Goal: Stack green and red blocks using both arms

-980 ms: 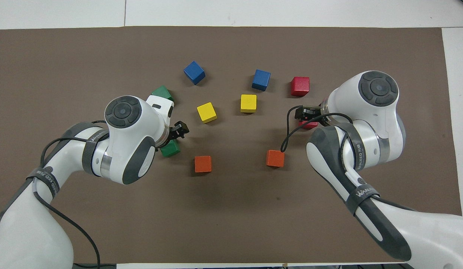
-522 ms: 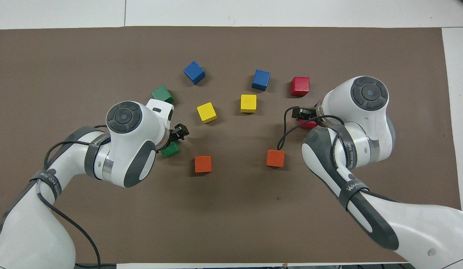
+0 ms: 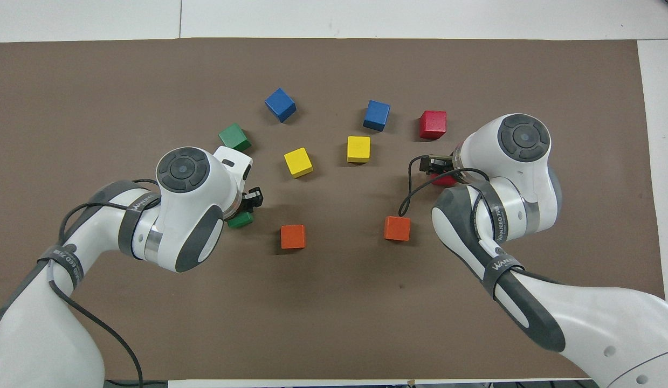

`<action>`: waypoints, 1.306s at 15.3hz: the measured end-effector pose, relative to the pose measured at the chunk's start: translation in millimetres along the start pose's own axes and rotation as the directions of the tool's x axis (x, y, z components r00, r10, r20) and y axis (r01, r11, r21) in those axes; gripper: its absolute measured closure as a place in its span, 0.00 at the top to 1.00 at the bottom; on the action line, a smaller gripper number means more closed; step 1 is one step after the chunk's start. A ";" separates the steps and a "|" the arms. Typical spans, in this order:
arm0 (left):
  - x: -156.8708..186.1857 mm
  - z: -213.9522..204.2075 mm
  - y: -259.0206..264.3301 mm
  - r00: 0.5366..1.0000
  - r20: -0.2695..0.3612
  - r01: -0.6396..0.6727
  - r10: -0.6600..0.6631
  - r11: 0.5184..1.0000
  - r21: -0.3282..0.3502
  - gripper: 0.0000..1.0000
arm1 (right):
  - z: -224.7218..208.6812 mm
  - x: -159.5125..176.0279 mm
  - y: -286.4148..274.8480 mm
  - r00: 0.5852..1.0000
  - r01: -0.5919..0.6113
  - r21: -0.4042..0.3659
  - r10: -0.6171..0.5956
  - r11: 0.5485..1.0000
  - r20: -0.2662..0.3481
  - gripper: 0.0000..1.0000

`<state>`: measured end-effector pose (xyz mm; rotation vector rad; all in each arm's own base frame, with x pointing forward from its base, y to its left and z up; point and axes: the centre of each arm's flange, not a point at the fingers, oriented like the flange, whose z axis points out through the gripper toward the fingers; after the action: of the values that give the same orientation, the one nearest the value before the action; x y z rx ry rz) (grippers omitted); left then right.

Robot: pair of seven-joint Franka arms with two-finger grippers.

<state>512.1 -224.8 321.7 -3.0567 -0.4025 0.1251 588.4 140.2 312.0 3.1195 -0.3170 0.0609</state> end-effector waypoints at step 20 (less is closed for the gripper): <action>165.4 13.1 -200.3 0.955 -0.042 -0.294 0.293 0.954 -0.051 0.56 | 12.4 -0.9 4.2 1.000 -0.012 0.002 0.012 1.000 -0.020 0.55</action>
<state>618.9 12.0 309.8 -3.1486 0.0550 0.0743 587.1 136.2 299.6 3.1168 -0.3357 0.0918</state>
